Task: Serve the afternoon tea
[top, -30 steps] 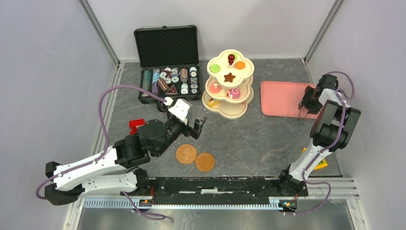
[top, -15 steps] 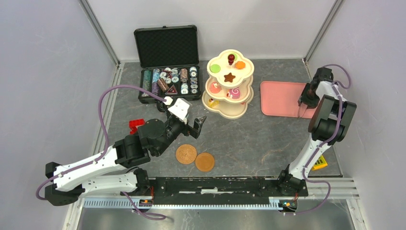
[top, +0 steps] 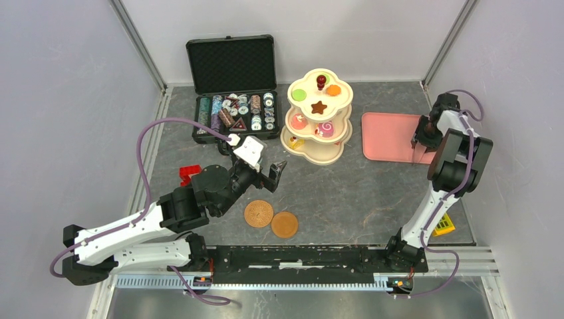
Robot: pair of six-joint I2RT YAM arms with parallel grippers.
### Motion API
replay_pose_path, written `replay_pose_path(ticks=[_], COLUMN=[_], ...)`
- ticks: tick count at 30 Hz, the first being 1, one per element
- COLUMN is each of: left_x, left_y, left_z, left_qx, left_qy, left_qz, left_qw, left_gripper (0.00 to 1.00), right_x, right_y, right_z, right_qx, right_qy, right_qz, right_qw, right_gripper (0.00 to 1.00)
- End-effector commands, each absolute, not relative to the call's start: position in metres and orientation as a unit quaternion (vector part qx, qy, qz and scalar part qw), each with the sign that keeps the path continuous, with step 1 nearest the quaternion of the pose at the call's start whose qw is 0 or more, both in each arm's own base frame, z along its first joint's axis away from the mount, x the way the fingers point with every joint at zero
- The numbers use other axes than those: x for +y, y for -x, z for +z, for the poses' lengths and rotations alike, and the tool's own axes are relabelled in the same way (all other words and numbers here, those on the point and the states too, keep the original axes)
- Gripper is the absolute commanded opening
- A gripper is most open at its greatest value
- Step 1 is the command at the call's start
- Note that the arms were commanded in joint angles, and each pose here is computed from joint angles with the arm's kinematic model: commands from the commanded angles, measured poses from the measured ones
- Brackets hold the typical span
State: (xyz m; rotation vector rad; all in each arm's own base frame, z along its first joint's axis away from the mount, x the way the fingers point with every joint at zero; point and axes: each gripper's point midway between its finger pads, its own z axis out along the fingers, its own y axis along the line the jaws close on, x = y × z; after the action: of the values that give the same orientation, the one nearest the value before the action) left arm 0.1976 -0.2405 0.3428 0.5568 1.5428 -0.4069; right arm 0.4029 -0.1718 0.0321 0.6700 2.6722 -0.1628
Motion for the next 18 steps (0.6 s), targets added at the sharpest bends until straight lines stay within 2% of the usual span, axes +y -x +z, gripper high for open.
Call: replay_pose_path(ticks=[1, 6, 11, 18], left_x=[-0.241, -0.242, -0.242, -0.243], left_y=[-0.2, -0.2, -0.201, -0.201], left_z=[0.351, 0.351, 0.35, 0.348], left_qx=[0.671, 0.671, 0.672, 0.674], left_qy=[-0.242, -0.242, -0.243, -0.245], left_qz=[-0.182, -0.184, -0.18, -0.18], left_qw=[0.676, 0.676, 0.675, 0.674], left_gripper=[1.0, 1.0, 1.0, 1.0], right_x=[-0.17, -0.172, -0.176, -0.17], right_y=[-0.412, -0.416, -0.423, -0.423], right_z=[0.033, 0.03, 0.03, 0.034], right_qx=[0.954, 0.957, 0.956, 0.956], right_qy=[-0.222, -0.22, -0.224, -0.219], right_qz=[-0.055, -0.055, -0.057, -0.057], right_qw=[0.192, 0.182, 0.183, 0.186], right_gripper=[0.53, 0.5, 0.43, 0.26])
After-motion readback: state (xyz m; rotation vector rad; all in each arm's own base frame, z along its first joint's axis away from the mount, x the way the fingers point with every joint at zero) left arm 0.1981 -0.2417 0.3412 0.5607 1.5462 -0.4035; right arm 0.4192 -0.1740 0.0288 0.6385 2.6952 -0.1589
